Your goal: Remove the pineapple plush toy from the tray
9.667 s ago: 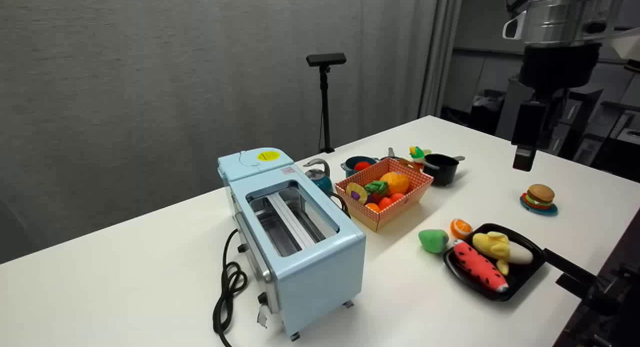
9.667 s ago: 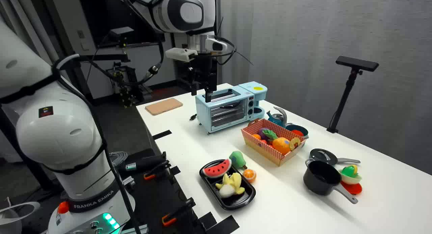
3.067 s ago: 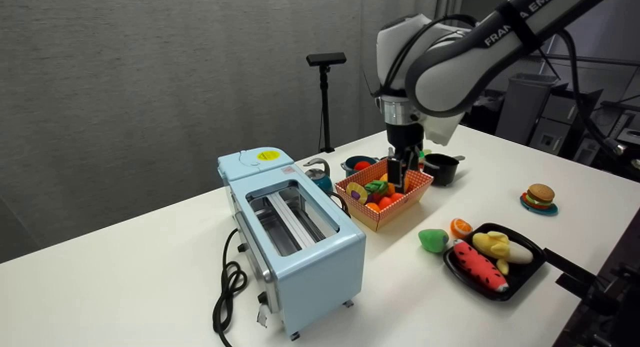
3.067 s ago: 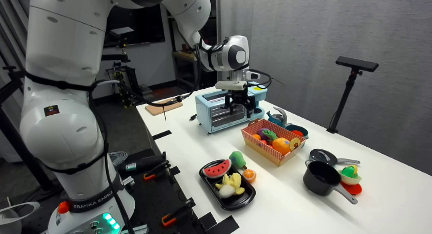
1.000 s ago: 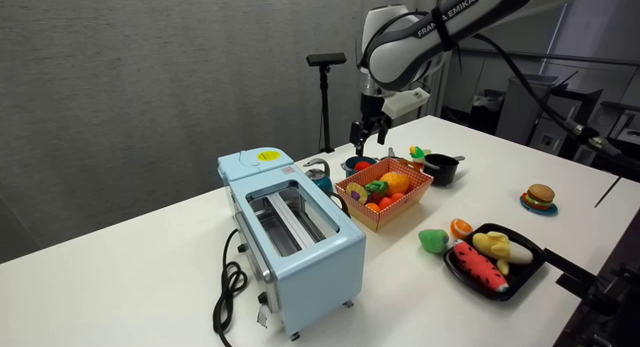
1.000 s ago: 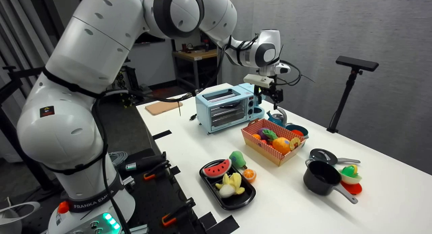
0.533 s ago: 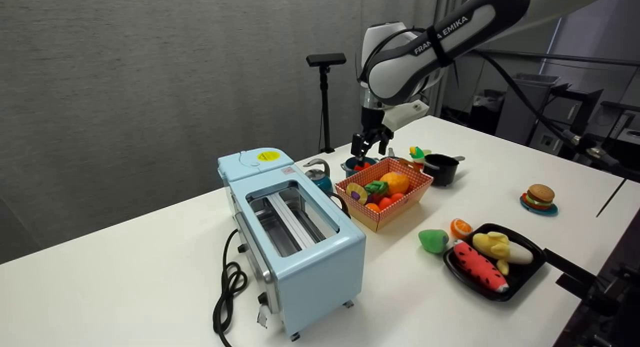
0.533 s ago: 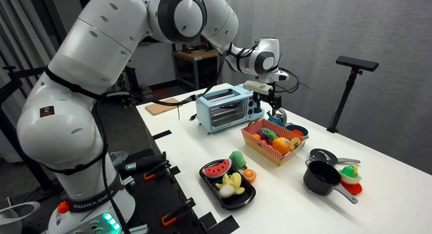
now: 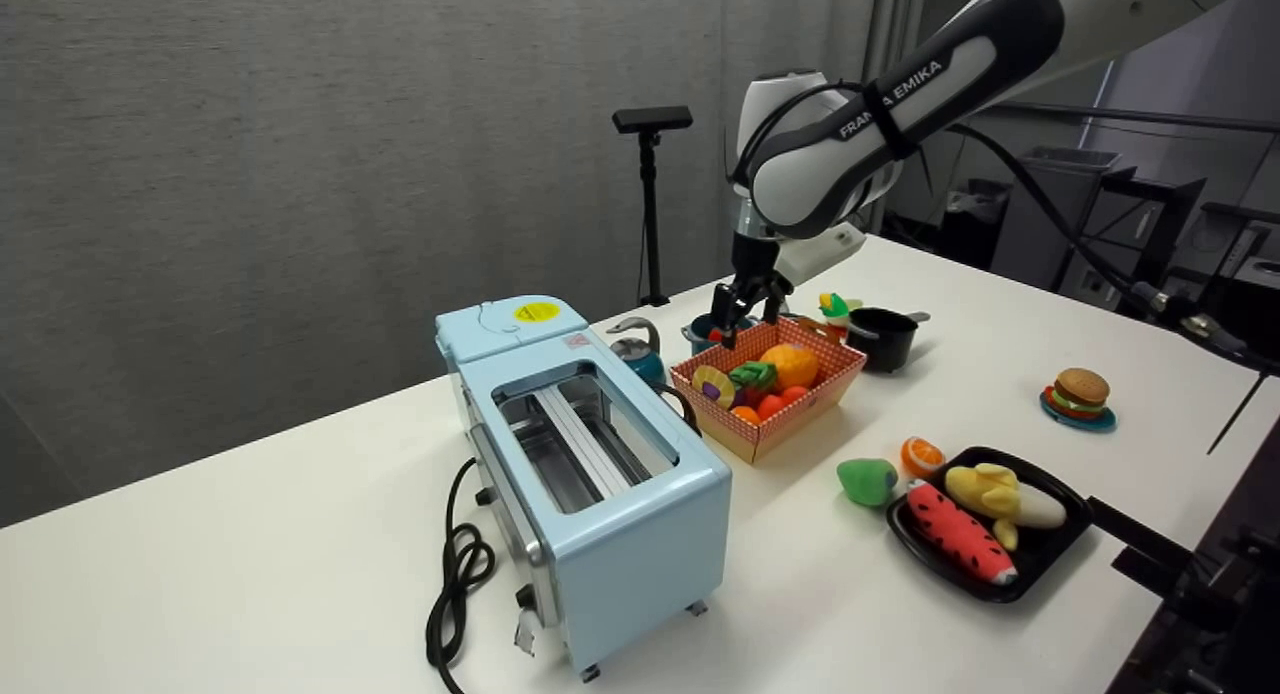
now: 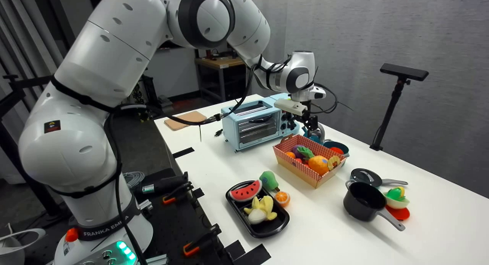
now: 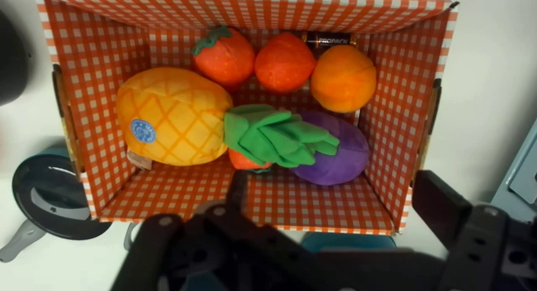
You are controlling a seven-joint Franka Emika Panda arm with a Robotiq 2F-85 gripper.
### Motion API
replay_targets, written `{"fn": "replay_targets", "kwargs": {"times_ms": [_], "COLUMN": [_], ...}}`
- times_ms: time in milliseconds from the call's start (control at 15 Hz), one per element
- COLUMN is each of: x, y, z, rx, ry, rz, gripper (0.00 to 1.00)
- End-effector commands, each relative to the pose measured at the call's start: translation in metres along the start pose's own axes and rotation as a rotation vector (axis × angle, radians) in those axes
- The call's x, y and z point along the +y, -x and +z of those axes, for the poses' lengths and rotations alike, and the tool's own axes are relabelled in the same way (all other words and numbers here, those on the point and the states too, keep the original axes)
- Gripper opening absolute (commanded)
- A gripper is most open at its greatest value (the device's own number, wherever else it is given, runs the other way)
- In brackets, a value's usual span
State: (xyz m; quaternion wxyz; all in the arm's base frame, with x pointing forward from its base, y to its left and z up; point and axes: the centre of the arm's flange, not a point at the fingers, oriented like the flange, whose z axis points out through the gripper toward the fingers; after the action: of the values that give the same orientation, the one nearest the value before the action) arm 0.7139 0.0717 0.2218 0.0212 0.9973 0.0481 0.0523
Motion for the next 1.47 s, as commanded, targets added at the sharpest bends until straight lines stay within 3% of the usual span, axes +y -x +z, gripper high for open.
{"fn": "replay_targets", "kwargs": {"times_ms": [0,267,733,1400], "x": [0.023,0.049,0.038,0.002], "y": [0.023,0.038,0.040,0.005], "z": [0.001,0.015,0.037,0.044], "rx": [0.035,0.047,0.013,-0.011], "ry": [-0.045,-0.061,-0.044,-0.049], "rz": [0.047,0.085,0.074,0.025], "gripper": [1.00,1.00,1.00,1.00]}}
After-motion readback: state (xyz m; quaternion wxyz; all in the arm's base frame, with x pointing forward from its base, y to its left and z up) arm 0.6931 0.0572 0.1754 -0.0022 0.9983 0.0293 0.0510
